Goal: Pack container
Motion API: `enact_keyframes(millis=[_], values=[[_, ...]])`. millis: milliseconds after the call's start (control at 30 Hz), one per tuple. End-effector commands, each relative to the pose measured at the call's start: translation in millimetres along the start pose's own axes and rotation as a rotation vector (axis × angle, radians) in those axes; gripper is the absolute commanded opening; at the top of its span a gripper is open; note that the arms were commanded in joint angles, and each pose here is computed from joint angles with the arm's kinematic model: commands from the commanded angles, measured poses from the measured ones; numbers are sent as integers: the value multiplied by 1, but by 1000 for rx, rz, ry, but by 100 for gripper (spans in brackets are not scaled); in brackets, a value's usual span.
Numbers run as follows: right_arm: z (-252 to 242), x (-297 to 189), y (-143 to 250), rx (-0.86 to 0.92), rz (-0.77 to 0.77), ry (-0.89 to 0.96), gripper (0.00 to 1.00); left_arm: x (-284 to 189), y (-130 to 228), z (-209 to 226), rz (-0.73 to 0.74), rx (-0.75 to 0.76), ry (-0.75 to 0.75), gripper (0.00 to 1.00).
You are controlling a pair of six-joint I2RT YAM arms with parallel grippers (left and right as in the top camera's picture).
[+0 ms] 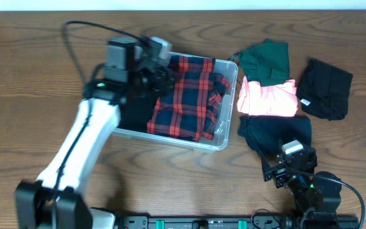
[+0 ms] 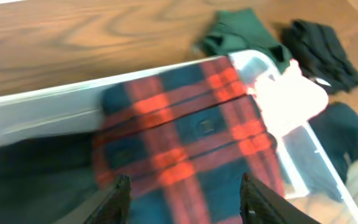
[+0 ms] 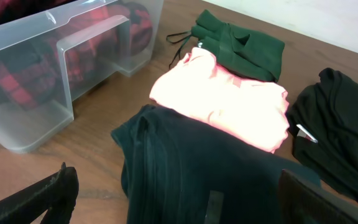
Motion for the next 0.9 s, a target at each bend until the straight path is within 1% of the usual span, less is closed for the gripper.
enact_keyframes(millis=[0,100,200,300,433,633,867], values=[[-3,0,1,16,1,16,99,40,18,-14,76,17,64,57],[-3,0,1,15,1,16,99,71,39,-15,152,11,75,57],[-3,0,1,16,1,16,99,97,67,-2,245,-12,22,57],[-3,0,1,16,1,16,99,114,87,6,306,-30,12,57],[-3,0,1,15,1,16,99,130,106,11,356,-46,12,57],[-3,0,1,16,1,16,99,132,108,12,362,-77,6,57],[-3,0,1,16,1,16,99,134,109,9,361,-312,-36,57]])
Point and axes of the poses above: each gripper's point midway between its finger pads, its own x axis out along the fingers, its own z axis along the line the jaws close on, y = z × x, the point moved 4 cm from there along -x, back along the fingers, and after that the axes turned 4 degrees about -x, right-handed, at the moved point
